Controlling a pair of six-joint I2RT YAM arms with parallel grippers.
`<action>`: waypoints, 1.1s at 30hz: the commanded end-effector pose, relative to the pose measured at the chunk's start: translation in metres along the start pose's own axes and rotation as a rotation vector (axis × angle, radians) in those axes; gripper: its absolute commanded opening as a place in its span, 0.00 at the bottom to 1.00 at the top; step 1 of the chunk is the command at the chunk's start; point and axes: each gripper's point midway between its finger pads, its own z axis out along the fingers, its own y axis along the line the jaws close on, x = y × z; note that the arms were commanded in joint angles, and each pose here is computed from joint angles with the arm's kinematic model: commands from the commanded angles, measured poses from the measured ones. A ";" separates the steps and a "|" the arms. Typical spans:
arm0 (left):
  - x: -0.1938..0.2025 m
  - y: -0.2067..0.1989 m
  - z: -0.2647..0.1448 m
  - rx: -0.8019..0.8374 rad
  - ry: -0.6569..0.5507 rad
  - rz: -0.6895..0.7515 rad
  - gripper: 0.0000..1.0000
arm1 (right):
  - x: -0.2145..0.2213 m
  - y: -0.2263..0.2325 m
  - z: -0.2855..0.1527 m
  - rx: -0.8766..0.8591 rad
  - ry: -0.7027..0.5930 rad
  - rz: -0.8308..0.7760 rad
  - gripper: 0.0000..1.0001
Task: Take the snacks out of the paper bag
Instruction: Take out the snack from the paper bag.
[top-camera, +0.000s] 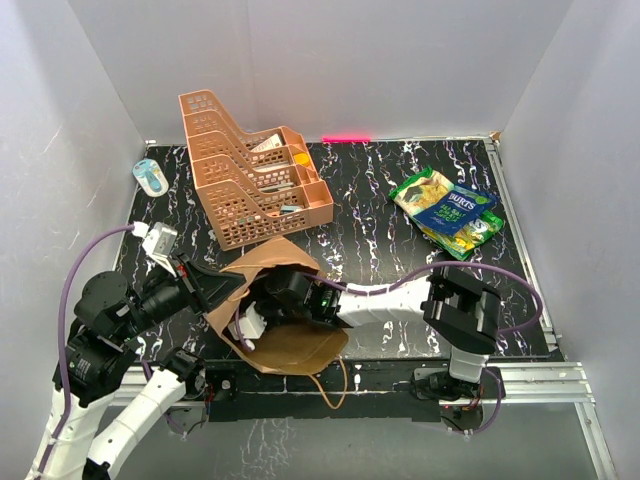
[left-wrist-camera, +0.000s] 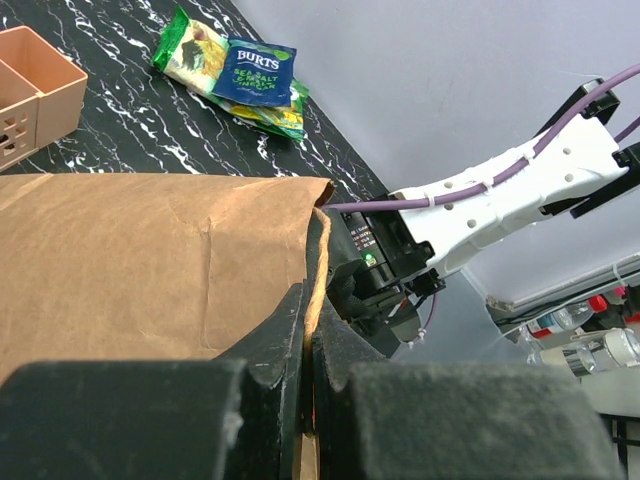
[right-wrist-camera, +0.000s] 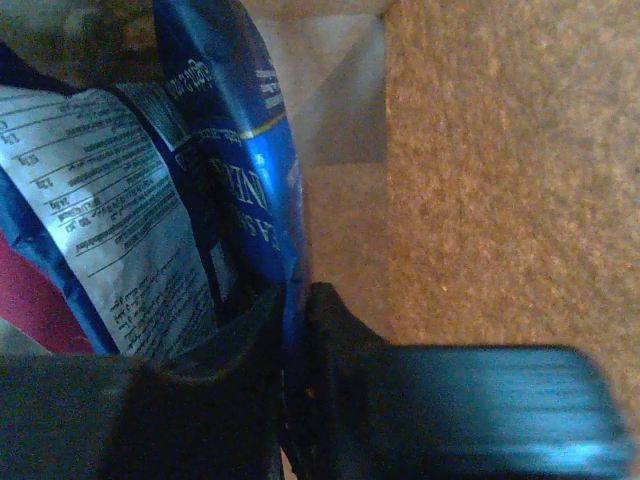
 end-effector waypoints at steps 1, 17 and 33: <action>-0.005 -0.001 -0.006 -0.013 -0.030 0.005 0.00 | -0.015 -0.028 -0.012 0.066 -0.073 0.020 0.10; -0.005 0.034 -0.012 -0.203 -0.084 -0.043 0.00 | -0.075 -0.062 -0.125 0.141 -0.317 0.135 0.08; 0.001 0.041 -0.008 -0.220 -0.070 -0.058 0.00 | -0.103 -0.152 -0.270 0.405 -0.360 0.715 0.08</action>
